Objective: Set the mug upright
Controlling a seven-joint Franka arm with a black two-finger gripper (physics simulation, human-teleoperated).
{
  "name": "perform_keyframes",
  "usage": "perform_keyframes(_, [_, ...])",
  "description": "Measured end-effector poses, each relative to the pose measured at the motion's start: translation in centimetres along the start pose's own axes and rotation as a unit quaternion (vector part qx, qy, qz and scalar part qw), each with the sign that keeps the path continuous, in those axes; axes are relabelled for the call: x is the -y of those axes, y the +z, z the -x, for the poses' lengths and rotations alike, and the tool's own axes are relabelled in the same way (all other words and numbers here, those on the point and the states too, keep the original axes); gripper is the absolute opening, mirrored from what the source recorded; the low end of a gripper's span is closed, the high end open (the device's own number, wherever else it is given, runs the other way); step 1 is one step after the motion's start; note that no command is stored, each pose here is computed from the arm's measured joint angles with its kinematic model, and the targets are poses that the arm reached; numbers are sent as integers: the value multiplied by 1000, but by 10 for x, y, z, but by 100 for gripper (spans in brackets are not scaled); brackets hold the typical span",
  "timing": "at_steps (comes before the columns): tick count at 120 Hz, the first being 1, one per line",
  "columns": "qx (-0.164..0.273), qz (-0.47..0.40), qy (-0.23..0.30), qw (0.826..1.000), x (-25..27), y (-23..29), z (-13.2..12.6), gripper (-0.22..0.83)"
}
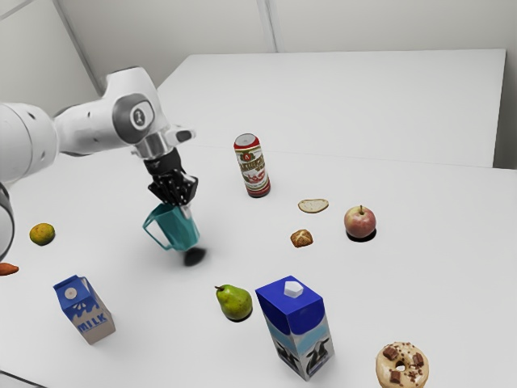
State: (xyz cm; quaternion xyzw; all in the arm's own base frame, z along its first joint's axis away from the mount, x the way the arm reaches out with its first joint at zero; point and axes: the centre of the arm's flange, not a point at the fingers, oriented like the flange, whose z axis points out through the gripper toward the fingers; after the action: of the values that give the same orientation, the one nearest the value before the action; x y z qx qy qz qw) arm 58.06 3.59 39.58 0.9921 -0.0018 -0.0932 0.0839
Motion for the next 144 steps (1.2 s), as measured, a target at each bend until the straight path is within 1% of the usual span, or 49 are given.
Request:
perform_keyframes(21, [-25, -69, 22, 997, -21, 5, 15, -17])
perform_keyframes(46, [-49, -93, 13, 994, -31, 13, 22, -17])
perform_keyframes(68, [-57, -96, -5, 994, -31, 23, 17, -17])
perform_keyframes(107, [-55, -95, -29, 994, -30, 45, 6, -17])
perform_keyframes(108, [-55, -95, -30, 994, -30, 45, 6, -16])
perform_keyframes(129, [-54, -92, -33, 994, -36, 45, 8, 22])
perform_keyframes(136, [-57, -92, -35, 993, -37, 41, 9, 32])
perform_keyframes(144, [-62, -92, -37, 993, -38, 34, 11, 40])
